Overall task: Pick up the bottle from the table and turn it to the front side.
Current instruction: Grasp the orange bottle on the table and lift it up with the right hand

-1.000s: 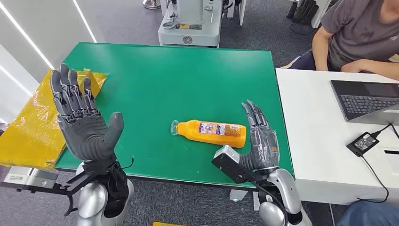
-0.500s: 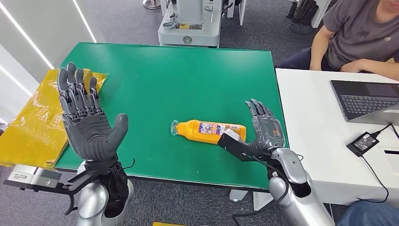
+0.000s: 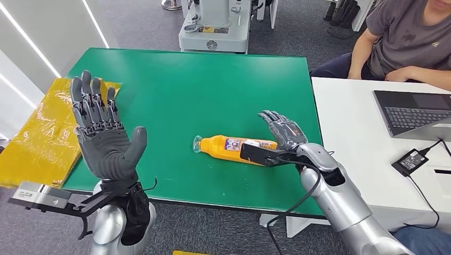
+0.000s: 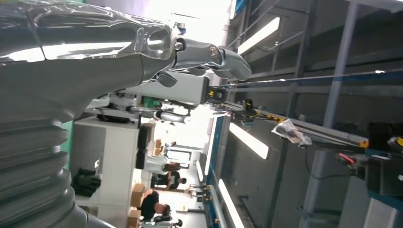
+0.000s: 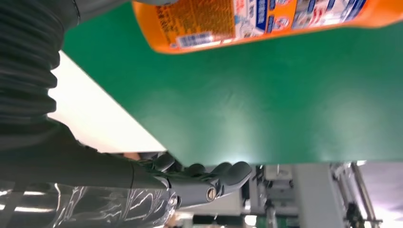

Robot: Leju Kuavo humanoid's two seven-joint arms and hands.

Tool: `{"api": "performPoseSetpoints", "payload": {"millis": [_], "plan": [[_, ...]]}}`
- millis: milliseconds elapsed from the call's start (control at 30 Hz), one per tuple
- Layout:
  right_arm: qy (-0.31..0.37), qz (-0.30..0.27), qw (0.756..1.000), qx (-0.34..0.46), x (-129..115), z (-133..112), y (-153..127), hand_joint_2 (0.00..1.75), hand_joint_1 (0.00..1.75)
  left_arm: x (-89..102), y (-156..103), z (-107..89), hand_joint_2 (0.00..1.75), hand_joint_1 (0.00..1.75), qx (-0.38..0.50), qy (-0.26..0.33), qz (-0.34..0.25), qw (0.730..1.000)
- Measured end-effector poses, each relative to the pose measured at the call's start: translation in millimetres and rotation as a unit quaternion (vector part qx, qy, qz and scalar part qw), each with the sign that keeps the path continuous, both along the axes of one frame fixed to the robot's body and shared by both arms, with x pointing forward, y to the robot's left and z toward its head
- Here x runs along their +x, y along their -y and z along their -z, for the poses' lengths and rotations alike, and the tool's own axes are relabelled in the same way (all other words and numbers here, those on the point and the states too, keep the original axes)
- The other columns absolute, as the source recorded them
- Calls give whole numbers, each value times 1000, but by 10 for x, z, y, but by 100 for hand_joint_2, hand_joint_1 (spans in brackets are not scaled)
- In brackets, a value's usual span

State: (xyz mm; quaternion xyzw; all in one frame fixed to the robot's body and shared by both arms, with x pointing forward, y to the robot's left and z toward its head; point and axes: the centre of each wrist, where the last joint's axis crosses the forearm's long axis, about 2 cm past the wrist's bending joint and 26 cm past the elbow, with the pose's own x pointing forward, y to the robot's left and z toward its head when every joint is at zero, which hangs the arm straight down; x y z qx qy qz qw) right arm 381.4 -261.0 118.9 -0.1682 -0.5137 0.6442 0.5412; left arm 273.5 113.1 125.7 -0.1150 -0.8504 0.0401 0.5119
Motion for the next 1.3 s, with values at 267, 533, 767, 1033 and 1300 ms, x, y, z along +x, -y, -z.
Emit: {"api": "performPoseSetpoints", "payload": {"millis": [267, 533, 767, 1033, 1300], "plan": [[-51, 6, 998, -24, 182, 58, 25, 175, 0, -4, 45, -8, 175, 0, 1, 1, 9, 1000], [-84, 37, 994, -54, 103, 283, 106, 175, 0, -9, 64, 0, 175, 0, 3, -2, 13, 1000], [-105, 50, 991, -71, 40, 397, 166, 175, 0, -15, 82, 7, 175, 0, 3, -4, 17, 1000], [-115, 65, 988, -75, -58, 529, 212, 175, 103, -17, 89, 6, 175, 0, 5, -9, 19, 1000], [-106, 68, 990, -69, -101, 578, 221, 175, 168, -20, 90, 12, 175, 0, 6, -10, 20, 1000]]}}
